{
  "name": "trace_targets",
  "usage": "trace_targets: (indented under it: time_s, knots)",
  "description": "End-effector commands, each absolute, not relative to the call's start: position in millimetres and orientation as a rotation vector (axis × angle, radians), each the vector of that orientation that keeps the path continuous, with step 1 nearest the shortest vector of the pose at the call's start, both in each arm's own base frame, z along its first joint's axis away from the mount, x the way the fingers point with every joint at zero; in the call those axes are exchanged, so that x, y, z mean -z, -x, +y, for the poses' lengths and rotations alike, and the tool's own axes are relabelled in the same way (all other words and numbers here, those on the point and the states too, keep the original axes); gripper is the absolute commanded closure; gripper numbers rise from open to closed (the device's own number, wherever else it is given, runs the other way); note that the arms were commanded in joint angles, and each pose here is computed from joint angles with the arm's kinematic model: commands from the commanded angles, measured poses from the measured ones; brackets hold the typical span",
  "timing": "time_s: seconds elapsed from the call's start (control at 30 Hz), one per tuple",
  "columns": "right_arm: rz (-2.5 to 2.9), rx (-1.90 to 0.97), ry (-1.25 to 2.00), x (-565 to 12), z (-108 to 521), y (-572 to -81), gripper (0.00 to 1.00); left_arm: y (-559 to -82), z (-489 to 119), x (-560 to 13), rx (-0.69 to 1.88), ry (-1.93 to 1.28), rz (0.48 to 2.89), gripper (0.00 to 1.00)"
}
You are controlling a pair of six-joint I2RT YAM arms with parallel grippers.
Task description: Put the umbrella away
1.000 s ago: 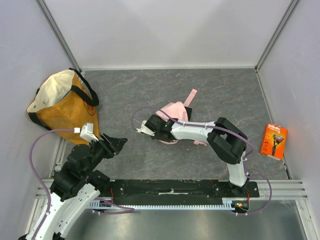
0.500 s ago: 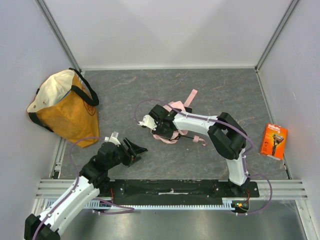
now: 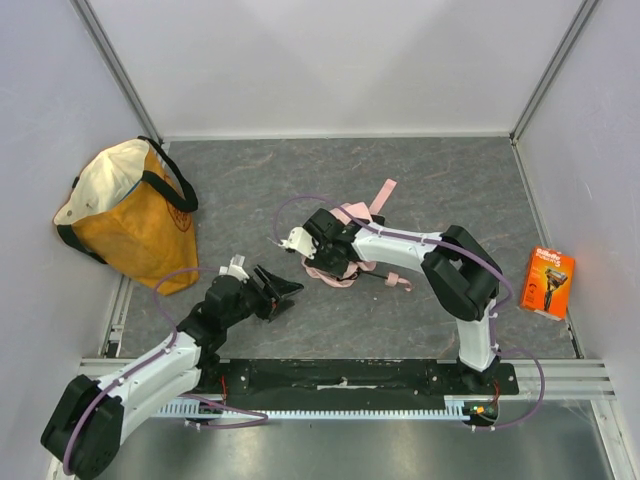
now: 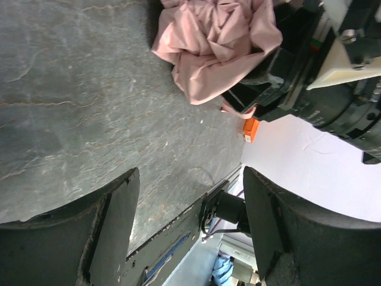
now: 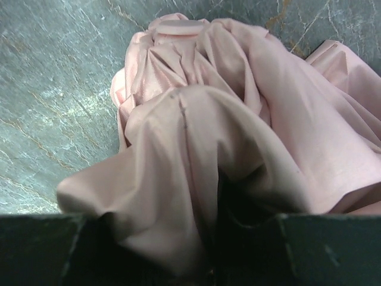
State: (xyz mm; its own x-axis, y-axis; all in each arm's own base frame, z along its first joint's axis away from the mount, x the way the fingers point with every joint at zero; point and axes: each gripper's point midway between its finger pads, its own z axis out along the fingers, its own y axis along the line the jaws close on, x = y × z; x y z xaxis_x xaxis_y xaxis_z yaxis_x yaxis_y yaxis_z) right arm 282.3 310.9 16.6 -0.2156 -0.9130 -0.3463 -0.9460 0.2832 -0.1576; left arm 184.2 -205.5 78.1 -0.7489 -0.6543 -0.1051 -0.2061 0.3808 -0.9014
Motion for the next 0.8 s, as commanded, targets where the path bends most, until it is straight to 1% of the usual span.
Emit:
trace_targets:
  time_s: [0.0, 0.13, 0.17, 0.27, 0.37, 0.47, 0.53, 0.63, 0.7, 0.77]
  knots:
    - [2.479, -0.354, 1.727, 35.5, 295.7, -201.8, 0.70, -200.1, -207.7, -106.2, 1.392, 0.718, 2.070, 0.24]
    - [2.461, -0.366, 1.776, 37.1, 294.5, -195.3, 0.75, -205.4, -207.0, -106.6, 1.375, 0.746, 2.066, 0.18]
    - [2.455, -0.387, 1.788, 37.5, 295.3, -192.9, 0.76, -206.6, -206.4, -104.1, 1.365, 0.762, 2.070, 0.15]
    - [2.456, -0.405, 1.804, 41.6, 293.7, -189.0, 0.76, -213.3, -205.3, -99.7, 1.370, 0.828, 2.047, 0.12]
    - [2.454, -0.406, 1.808, 44.6, 293.4, -188.6, 0.78, -223.8, -203.0, -96.9, 1.363, 0.894, 2.016, 0.12]
    - [2.447, -0.430, 1.814, 43.6, 294.7, -186.5, 0.85, -233.3, -200.5, -99.1, 1.423, 0.949, 1.962, 0.16]
    - [2.446, -0.431, 1.819, 44.1, 293.3, -185.9, 0.88, -240.9, -201.5, -103.5, 1.447, 0.923, 1.937, 0.16]
    - [2.442, -0.436, 1.828, 44.7, 292.0, -185.0, 0.94, -255.4, -210.8, -107.5, 1.452, 0.826, 1.983, 0.14]
    - [2.439, -0.443, 1.829, 43.8, 292.8, -184.6, 0.96, -264.6, -216.8, -116.8, 1.518, 0.758, 1.937, 0.14]
    - [2.438, -0.449, 1.826, 42.6, 293.7, -185.3, 0.97, -269.4, -221.8, -120.8, 1.573, 0.701, 1.911, 0.12]
